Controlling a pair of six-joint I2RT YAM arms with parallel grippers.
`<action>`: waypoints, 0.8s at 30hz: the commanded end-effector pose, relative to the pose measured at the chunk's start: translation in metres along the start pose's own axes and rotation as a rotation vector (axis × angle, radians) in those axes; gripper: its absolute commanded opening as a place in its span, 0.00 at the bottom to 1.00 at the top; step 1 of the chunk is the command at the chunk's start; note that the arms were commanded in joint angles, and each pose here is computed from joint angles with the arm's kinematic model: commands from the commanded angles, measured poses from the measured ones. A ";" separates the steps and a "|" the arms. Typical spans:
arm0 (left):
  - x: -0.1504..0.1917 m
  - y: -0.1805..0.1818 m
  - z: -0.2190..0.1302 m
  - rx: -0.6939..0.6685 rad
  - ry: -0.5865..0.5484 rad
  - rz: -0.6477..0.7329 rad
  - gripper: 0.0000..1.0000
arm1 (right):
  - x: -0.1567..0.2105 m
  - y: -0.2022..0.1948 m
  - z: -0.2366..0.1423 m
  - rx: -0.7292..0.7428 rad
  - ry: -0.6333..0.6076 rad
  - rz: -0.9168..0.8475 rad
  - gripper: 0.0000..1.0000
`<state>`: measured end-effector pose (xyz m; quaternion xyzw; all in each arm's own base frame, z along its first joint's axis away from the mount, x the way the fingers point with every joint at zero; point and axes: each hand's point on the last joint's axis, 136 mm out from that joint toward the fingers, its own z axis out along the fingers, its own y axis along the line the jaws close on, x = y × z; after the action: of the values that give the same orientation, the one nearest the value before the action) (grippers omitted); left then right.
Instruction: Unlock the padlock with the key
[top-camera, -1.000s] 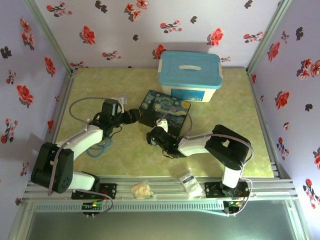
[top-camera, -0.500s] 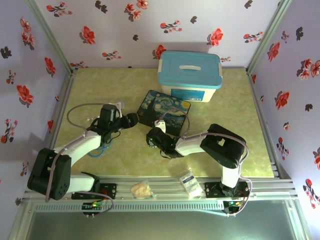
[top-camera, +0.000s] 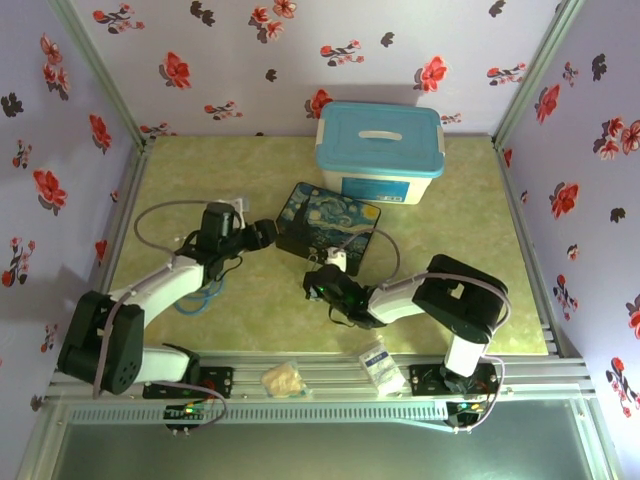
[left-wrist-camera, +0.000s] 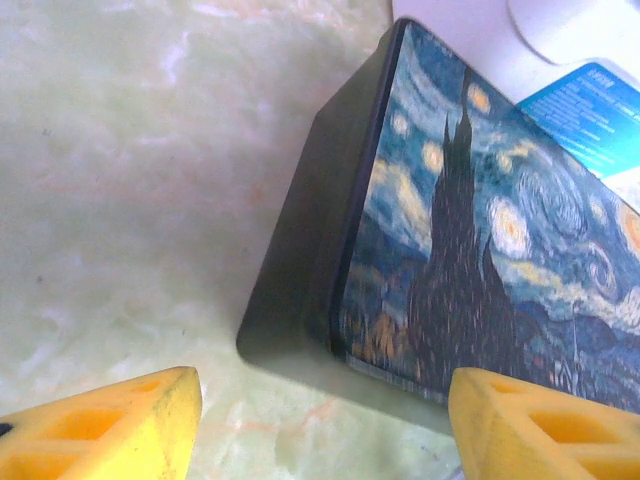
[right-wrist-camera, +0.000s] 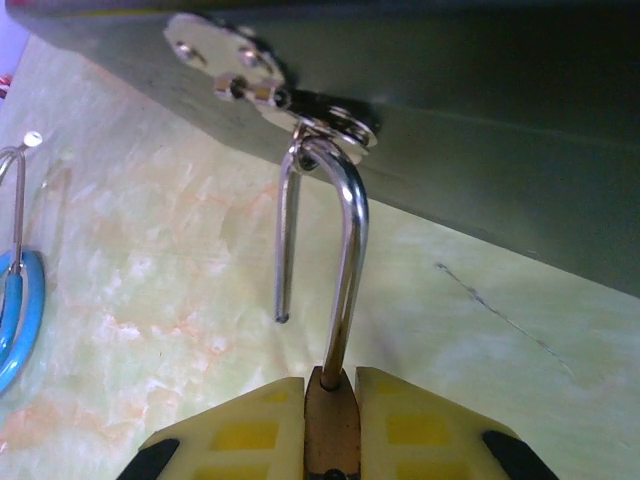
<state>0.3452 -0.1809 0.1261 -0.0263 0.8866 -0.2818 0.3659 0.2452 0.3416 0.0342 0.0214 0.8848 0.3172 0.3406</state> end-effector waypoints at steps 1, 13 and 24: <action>-0.016 -0.013 0.007 -0.001 -0.001 0.059 0.67 | 0.004 -0.018 -0.006 0.025 0.004 0.074 0.08; 0.021 -0.038 0.061 0.021 0.171 0.168 0.66 | 0.005 -0.035 -0.011 -0.117 -0.041 0.329 0.07; 0.052 -0.015 0.073 -0.130 0.240 0.230 0.41 | 0.000 -0.051 -0.007 -0.173 -0.151 0.435 0.03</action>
<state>0.3665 -0.2590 0.0965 0.0764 0.9093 -0.2491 0.3243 0.2519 0.3177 0.0351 0.1748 0.7924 0.4807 0.3322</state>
